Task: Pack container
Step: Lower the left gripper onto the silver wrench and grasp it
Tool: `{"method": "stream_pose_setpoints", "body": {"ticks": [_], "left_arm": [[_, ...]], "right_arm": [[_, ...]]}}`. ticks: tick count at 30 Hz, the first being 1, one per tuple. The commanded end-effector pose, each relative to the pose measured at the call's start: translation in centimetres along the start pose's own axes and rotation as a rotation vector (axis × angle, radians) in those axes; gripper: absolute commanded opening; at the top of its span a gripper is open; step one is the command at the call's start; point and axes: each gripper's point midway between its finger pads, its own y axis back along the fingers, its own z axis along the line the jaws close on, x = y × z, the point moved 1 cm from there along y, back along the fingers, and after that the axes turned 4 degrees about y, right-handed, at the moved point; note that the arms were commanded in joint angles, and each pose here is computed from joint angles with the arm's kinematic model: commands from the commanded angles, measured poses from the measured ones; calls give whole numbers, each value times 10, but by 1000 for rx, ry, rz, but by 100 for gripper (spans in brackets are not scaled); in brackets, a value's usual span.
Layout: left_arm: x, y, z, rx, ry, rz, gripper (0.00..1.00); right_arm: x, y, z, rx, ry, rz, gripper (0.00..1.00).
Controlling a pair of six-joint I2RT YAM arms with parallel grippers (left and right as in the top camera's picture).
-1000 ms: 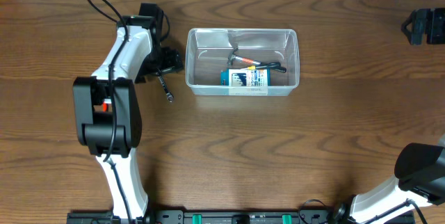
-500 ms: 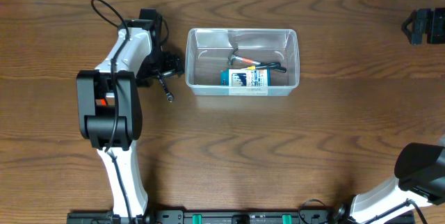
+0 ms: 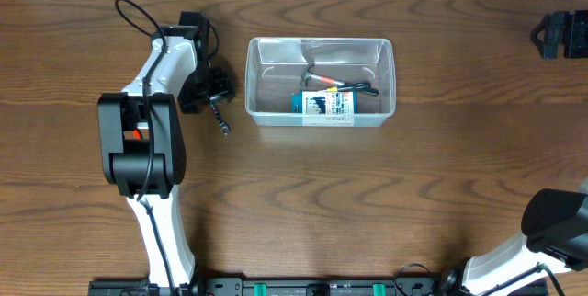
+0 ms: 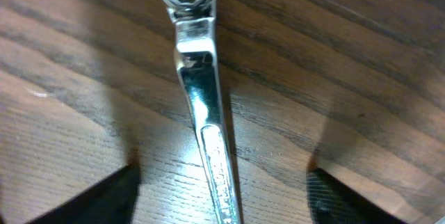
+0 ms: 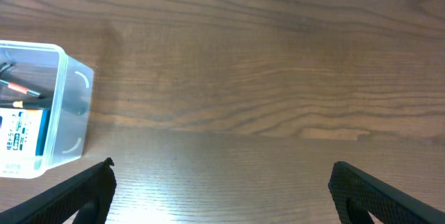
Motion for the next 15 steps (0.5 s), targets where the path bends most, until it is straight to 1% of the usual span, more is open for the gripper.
{"method": "stream_pose_setpoints", "body": {"ticks": [1,6,11,14,15], "left_arm": [[5,-14,5,-9,4,38,67],[5,-14,5,-9,3,38,54],[6,-14,5,-11,4,42,30],[6,-14,5,-11,3,42,21],[6,-14,5,-11,3,41,19]], "right_arm": [[-3,0,5,-16,-12,-10,99],[-3,0,5,-16,-12,-11,99],[-3,0,5,-15,-12,-11,99],[-3,0,5,-15,-12,-10,99],[-3,0,5,-15,-12,-10,99]]}}
